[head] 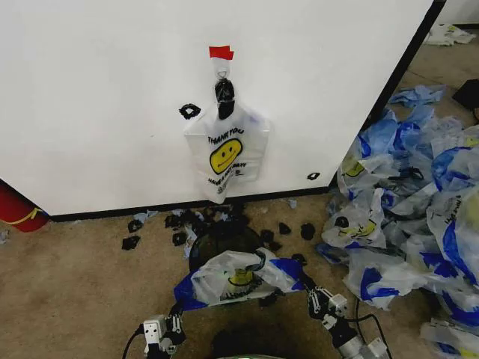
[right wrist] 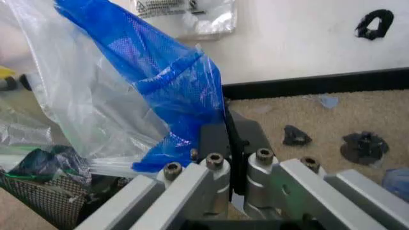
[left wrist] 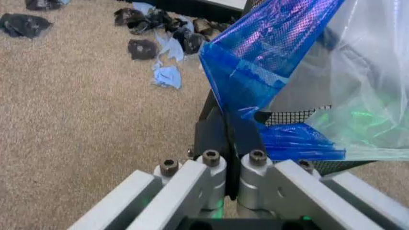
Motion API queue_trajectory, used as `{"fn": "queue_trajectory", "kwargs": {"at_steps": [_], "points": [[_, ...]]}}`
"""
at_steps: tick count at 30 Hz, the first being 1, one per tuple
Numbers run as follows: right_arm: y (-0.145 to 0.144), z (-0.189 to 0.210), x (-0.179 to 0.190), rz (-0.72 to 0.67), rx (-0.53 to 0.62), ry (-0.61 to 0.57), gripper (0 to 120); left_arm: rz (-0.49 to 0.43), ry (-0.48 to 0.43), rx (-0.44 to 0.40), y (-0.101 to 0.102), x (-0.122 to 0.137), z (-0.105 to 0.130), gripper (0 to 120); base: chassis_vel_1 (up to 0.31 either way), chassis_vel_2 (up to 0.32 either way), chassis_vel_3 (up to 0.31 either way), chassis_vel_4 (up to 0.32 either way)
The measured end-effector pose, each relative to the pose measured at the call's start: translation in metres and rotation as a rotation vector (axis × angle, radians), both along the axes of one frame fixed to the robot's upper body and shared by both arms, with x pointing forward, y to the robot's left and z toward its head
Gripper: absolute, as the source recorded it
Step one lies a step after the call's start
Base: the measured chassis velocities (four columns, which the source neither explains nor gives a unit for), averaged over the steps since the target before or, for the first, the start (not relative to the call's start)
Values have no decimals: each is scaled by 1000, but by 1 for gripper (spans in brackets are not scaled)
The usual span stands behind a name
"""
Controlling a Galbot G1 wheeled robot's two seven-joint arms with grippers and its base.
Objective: Pick up the garbage bag from the wall and place it over the trash bin.
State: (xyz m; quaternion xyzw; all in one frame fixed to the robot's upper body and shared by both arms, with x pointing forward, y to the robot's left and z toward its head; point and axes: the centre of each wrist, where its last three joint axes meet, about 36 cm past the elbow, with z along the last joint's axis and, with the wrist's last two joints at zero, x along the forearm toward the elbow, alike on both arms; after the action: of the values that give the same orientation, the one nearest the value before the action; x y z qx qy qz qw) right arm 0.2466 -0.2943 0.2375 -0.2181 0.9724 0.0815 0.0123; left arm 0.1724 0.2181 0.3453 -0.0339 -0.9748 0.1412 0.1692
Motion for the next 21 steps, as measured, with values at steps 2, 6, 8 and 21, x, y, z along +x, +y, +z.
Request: {"fn": "queue_trajectory", "kwargs": {"at_steps": [2,6,8,21], "points": [[-2,-3,1,-6,-7,2,0,-1,2,5,1,1,-2,0,0,0,0,0],[-3,-9,6,-18,-15,1,0,2,-2,12,3,4,-4,0,0,0,0,0],[-3,-12,12,-26,-20,-6,0,6,-7,16,5,7,-6,0,0,0,0,0],[2,-11,31,-41,-6,-43,0,19,-48,40,14,18,-1,0,0,0,0,0]]}}
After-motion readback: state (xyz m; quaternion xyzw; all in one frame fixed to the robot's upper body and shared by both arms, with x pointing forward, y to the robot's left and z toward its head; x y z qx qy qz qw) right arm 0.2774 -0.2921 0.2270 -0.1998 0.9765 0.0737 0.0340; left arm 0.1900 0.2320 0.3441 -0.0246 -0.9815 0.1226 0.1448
